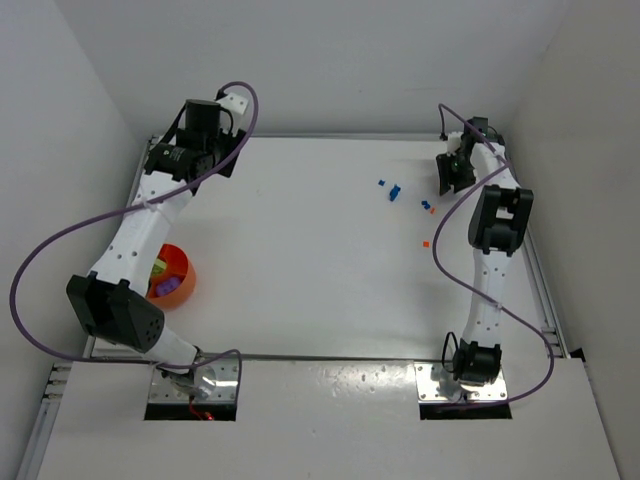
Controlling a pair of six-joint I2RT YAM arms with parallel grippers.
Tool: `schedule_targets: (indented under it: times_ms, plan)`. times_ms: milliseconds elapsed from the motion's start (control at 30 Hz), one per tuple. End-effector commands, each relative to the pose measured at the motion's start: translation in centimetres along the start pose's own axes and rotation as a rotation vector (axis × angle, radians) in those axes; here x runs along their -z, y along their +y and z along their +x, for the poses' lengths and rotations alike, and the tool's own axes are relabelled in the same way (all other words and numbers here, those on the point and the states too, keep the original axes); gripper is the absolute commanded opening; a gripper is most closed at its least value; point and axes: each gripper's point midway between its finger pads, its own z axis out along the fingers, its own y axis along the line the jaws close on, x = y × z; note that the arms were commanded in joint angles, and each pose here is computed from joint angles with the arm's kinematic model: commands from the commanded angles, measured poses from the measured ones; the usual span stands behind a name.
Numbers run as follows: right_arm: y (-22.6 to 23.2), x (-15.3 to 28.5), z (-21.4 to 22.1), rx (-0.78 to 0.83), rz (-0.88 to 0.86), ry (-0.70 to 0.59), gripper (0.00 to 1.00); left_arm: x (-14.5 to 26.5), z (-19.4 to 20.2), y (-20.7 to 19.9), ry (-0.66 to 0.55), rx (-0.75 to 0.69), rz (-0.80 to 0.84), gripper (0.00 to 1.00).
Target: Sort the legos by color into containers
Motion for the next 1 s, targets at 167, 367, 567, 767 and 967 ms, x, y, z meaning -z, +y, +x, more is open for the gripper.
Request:
schedule_targets:
  times_ms: [167,367,567,767,967]
  plan:
    - [1.3,-3.0,-0.2,0.044,-0.066,-0.012,0.38,-0.8,-0.6,0.1,-0.011,-0.002,-0.023,0.62]
    - [1.9,-4.0,-0.1,0.051,-0.082,-0.007,0.37,-1.1,-0.4,0.2,0.0,-0.014,-0.031,0.62]
    - [3.0,-4.4,0.1,0.065,-0.123,-0.001,0.36,-1.2,0.0,0.0,0.009,-0.017,-0.028,0.62]
    - [4.1,-4.1,1.1,0.087,-0.148,0.031,0.27,-1.5,0.6,-0.3,0.026,-0.022,-0.024,0.62]
    - [4.6,-3.8,3.4,0.107,-0.173,0.095,0.21,-1.0,0.7,0.0,0.021,-0.02,-0.034,0.62]
